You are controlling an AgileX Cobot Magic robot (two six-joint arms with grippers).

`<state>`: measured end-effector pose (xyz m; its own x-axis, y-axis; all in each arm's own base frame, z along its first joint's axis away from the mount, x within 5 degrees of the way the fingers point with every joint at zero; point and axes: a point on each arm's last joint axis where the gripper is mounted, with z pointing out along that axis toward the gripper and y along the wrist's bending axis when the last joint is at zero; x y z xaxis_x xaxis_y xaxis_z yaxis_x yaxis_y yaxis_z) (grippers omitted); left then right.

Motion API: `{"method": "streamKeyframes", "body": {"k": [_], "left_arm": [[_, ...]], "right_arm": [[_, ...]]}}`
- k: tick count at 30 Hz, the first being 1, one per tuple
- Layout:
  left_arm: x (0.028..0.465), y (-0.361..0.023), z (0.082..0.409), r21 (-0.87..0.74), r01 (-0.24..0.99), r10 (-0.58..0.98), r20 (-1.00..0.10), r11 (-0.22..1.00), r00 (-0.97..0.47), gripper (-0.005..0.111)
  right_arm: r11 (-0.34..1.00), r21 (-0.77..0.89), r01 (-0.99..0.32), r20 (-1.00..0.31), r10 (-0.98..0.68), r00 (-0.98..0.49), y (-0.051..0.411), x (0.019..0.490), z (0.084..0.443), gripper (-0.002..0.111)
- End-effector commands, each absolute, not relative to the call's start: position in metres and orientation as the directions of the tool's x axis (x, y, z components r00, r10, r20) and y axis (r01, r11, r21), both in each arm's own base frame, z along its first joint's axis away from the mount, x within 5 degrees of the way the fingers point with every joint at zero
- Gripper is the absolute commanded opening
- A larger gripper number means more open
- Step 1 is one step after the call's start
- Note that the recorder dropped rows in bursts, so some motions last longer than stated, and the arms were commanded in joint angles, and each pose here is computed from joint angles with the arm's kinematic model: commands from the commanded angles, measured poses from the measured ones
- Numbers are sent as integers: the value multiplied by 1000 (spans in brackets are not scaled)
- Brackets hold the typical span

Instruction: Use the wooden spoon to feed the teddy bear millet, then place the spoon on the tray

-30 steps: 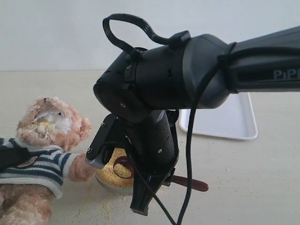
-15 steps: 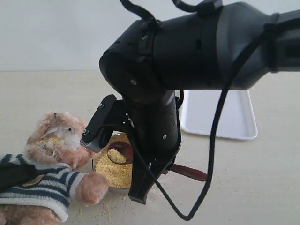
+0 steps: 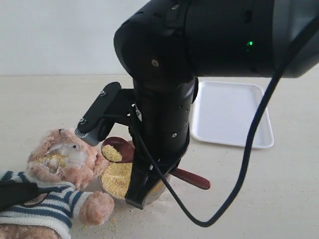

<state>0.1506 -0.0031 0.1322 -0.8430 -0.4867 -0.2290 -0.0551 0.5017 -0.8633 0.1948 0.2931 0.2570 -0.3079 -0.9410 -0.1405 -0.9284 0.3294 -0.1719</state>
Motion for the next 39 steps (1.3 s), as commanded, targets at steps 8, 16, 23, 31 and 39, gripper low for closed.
{"method": "streamKeyframes", "body": {"k": [8, 16, 23, 31, 39], "left_arm": [[150, -4, 133, -874, -58, -500, -221, 483, -837, 5], [150, -4, 134, -874, -57, -500, -221, 482, -838, 5], [150, -4, 134, -874, -57, -500, -221, 482, -838, 5], [150, -4, 134, -880, -61, -504, -211, 471, -837, 5], [150, -4, 134, -881, -65, -507, -207, 468, -837, 5]], "right_arm": [[403, -8, -915, -429, -828, -361, 325, 196, 296, 0], [407, 52, -912, -327, -856, -400, 342, 202, 277, 0], [433, 76, -898, -292, -852, -435, 347, 204, 269, 0], [425, 35, -905, -286, -863, -416, 346, 207, 267, 0], [372, -109, -922, -292, -898, -327, 347, 209, 268, 0]]}}
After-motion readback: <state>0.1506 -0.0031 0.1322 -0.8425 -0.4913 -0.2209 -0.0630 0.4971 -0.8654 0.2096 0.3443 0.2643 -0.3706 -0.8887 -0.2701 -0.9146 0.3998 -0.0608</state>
